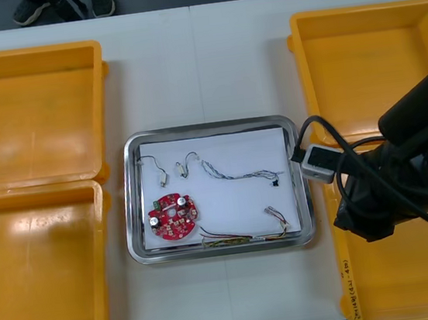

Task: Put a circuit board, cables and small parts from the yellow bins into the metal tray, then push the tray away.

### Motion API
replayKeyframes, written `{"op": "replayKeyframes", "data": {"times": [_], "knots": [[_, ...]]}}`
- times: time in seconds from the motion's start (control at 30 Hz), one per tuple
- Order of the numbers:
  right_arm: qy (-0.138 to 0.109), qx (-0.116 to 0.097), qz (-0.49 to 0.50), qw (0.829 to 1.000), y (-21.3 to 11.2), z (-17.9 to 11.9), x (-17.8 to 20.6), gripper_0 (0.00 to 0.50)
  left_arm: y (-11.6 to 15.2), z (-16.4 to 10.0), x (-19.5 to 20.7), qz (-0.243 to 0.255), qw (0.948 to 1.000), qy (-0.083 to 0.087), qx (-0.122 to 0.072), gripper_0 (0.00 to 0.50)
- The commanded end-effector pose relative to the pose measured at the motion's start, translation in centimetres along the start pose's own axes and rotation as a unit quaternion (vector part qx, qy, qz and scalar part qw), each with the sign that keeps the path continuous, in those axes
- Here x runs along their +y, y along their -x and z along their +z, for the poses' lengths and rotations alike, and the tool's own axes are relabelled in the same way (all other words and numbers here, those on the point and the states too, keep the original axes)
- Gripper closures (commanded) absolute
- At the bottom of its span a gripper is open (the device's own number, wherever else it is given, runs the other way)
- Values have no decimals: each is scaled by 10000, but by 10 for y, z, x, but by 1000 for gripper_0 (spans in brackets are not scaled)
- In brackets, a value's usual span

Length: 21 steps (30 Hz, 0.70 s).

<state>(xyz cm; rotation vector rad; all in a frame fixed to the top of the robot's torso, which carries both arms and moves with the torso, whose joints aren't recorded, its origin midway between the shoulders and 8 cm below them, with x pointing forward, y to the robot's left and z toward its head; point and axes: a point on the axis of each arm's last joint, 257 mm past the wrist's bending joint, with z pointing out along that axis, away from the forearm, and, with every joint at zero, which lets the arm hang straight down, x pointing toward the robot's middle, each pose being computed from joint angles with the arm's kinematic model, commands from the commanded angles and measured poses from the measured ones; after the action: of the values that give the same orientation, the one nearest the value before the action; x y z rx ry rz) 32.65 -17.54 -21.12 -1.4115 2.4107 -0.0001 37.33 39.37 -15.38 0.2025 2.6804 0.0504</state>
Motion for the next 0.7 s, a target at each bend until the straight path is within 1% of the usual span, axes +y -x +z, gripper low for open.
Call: {"op": "replayKeyframes", "data": {"times": [0.03,0.2,0.23,0.27,0.33,0.37,0.43,0.53,0.67,0.7], "knots": [[-197,-256,-964,9948,39,-4,12,0,1,-18,17,-90,9995,273,-94,0],[-267,-299,-1294,9908,58,0,21,0,1,-19,20,-213,9992,308,-109,0],[-256,-289,-1348,9901,60,2,23,0,0,-19,21,-266,9991,319,-115,0],[-223,-292,-1408,9894,63,4,27,0,0,-19,23,-429,9984,336,-125,0],[-221,-289,-1423,9892,63,4,28,0,0,-19,22,-469,9983,330,-123,0],[-222,-317,-1466,9884,68,4,29,0,-2,-19,22,-585,9977,322,-111,0],[-120,-327,-1575,9869,74,6,33,0,-2,-19,22,-592,9976,330,-104,0],[-53,-306,-1734,9844,80,9,39,0,-3,-18,23,-613,9975,329,-93,0],[-148,-350,-2062,9778,101,12,46,0,-5,-17,24,-642,9973,345,-73,0],[-163,-333,-2138,9762,106,14,48,0,-5,-18,24,-644,9973,349,-76,0]]}}
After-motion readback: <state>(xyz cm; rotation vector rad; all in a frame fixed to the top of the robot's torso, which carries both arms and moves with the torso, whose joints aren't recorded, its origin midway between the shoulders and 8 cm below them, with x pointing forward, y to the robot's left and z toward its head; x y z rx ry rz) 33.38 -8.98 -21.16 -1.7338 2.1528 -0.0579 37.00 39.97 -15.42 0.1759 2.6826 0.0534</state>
